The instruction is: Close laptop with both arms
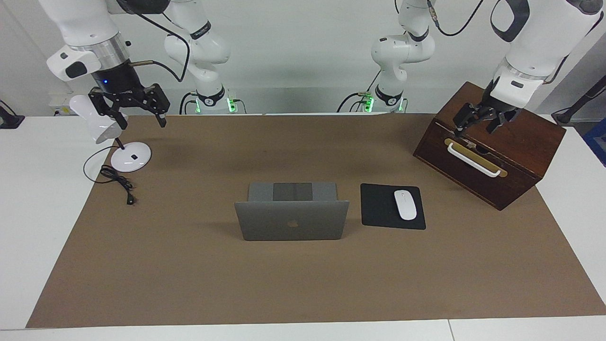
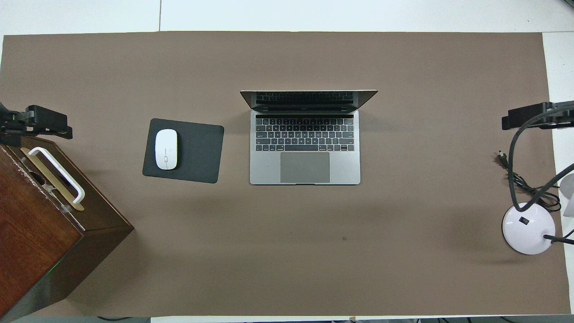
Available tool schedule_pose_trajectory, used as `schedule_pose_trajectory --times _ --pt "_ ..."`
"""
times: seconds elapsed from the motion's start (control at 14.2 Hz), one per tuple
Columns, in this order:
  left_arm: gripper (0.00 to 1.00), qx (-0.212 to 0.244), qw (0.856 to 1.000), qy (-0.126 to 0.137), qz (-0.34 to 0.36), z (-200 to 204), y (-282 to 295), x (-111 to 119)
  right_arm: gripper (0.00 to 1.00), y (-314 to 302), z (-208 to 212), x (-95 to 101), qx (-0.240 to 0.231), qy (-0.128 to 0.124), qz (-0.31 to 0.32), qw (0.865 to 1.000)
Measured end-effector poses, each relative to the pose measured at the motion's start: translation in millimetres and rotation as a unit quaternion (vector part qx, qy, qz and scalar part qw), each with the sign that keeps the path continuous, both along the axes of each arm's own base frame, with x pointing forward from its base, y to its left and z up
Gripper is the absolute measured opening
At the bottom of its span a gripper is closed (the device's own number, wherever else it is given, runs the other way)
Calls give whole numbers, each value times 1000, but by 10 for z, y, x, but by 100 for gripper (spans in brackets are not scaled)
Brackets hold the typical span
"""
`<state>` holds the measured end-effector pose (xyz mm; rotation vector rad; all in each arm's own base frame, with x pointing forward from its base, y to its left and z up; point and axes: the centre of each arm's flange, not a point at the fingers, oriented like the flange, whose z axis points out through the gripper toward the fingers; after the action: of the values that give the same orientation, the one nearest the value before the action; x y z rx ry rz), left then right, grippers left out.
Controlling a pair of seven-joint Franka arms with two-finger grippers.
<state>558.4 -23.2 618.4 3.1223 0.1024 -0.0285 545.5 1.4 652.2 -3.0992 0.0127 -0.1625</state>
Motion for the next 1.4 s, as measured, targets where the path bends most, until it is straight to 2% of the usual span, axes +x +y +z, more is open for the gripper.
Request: schedule_pose_trajectory --times 0.77,0.98,1.05,1.4 --pt "100 0 1000 -7 6 24 44 13 100 0 0 0 0 0 0 1000" --pt "100 0 1000 -9 26 27 49 17 100 -4 0 0 0 0 0 1000" --pt "92 0 999 -9 33 28 47 17 100 -5 0 0 0 0 0 1000" --pt "32 1 996 -4 91 -6 -37 12 100 -19 1 0 0 0 -2 1000"
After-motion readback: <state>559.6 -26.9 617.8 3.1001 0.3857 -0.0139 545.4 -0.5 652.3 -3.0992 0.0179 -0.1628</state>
